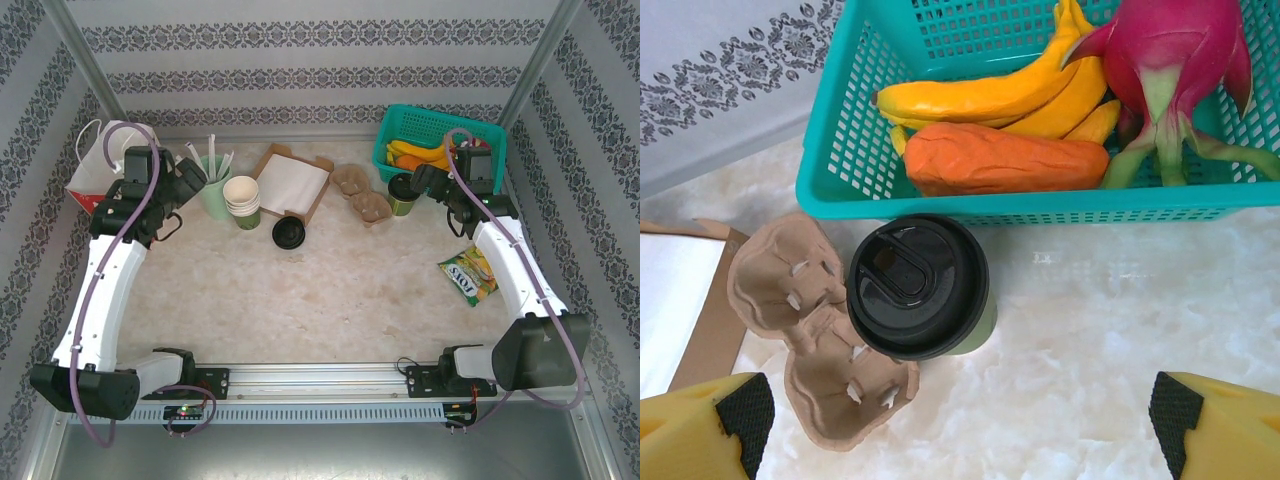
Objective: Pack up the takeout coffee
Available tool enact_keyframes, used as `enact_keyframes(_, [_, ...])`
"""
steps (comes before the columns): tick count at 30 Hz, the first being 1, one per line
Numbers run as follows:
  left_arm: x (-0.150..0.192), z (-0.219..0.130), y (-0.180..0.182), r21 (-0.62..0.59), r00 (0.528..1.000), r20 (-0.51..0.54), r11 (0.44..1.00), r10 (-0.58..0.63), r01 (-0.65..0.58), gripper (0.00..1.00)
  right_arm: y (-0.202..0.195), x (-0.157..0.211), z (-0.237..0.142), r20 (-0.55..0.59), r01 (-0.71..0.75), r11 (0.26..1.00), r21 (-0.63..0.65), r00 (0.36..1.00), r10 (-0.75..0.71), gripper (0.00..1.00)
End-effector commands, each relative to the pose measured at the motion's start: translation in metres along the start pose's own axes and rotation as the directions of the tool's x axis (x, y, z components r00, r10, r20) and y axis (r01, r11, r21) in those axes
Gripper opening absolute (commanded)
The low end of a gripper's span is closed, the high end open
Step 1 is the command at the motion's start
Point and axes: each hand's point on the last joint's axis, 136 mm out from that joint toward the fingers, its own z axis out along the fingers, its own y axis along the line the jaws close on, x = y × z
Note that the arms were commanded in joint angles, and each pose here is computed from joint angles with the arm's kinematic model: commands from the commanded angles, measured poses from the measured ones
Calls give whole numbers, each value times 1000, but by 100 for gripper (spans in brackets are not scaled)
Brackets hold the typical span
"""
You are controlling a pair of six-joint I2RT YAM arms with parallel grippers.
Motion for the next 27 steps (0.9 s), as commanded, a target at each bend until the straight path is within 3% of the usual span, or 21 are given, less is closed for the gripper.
enact_keyframes(1, [-62,-29,83,-211,968,186,955,-170,209,99,4,-4,-14,48,33,999,-10,998,-33,98])
enact_keyframes(5, [-78,-31,112,-239,932,246,915,-267,325,99,6,-7,-18,62,30,999,-23,998,-28,98])
enact_keyframes(11, [-89,-17,124,-206,920,218,906,-325,369,99,2,-8,-26,89,36,999,-6,995,-35,98])
enact_keyframes(17, [-88,20,130,-225,914,102,886,-393,406,100,2,-9,-30,98,45,999,-10,994,-44,98])
enact_keyframes(21, [-75,52,133,-266,882,3,850,-471,455,100,1,-8,-31,102,28,1000,-10,994,-27,98])
enact_keyframes(24, [-67,65,147,-365,863,-24,808,-504,462,100,0,-7,-31,105,12,1000,-13,994,-11,98])
enact_keyframes(27, [-71,75,152,-374,871,-12,810,-491,452,95,1,-5,-32,102,7,1000,-21,995,-5,98])
